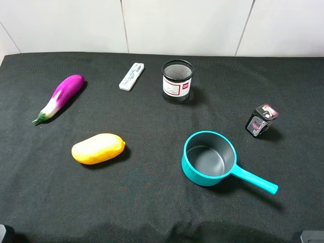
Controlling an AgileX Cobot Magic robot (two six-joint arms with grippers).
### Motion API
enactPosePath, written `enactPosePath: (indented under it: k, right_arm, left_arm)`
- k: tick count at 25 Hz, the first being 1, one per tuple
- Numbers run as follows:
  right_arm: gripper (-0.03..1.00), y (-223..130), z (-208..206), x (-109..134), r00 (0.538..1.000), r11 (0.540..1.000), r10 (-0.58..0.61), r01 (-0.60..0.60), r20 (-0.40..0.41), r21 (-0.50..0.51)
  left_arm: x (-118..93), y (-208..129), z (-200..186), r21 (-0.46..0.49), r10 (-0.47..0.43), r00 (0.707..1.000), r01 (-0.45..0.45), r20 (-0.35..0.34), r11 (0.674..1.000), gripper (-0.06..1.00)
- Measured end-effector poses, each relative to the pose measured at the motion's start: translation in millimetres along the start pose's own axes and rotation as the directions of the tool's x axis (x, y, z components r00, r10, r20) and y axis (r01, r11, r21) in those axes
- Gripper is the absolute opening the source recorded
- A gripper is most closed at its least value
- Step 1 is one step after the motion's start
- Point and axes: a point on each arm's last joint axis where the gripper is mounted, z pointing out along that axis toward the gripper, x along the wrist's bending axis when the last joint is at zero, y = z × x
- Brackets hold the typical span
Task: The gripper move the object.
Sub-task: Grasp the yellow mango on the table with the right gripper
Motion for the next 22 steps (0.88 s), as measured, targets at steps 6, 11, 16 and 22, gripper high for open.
enactPosePath:
  k: [6, 11, 16, 22]
  right_arm:
    - [0.69, 0.0, 0.0, 0.0, 1.0, 1.0, 0.0, 0.0, 0.0, 0.0]
    - [0.69, 0.0, 0.0, 0.0, 1.0, 1.0, 0.0, 0.0, 0.0, 0.0]
    - [0.69, 0.0, 0.0, 0.1, 1.0, 1.0, 0.001, -0.001, -0.001, 0.0]
    - [0.69, 0.0, 0.0, 1.7, 1.0, 1.0, 0.01, -0.01, -0.018, 0.001]
  left_arm:
    - [0.0, 0.0, 0.0, 0.0, 0.0, 1.0, 0.0, 0.0, 1.0, 0.99]
    - [0.0, 0.0, 0.0, 0.0, 0.0, 1.0, 0.0, 0.0, 1.0, 0.99]
    - [0.0, 0.0, 0.0, 0.0, 0.0, 1.0, 0.0, 0.0, 1.0, 0.99]
    - [0.0, 0.0, 0.0, 0.0, 0.0, 1.0, 0.0, 0.0, 1.0, 0.99]
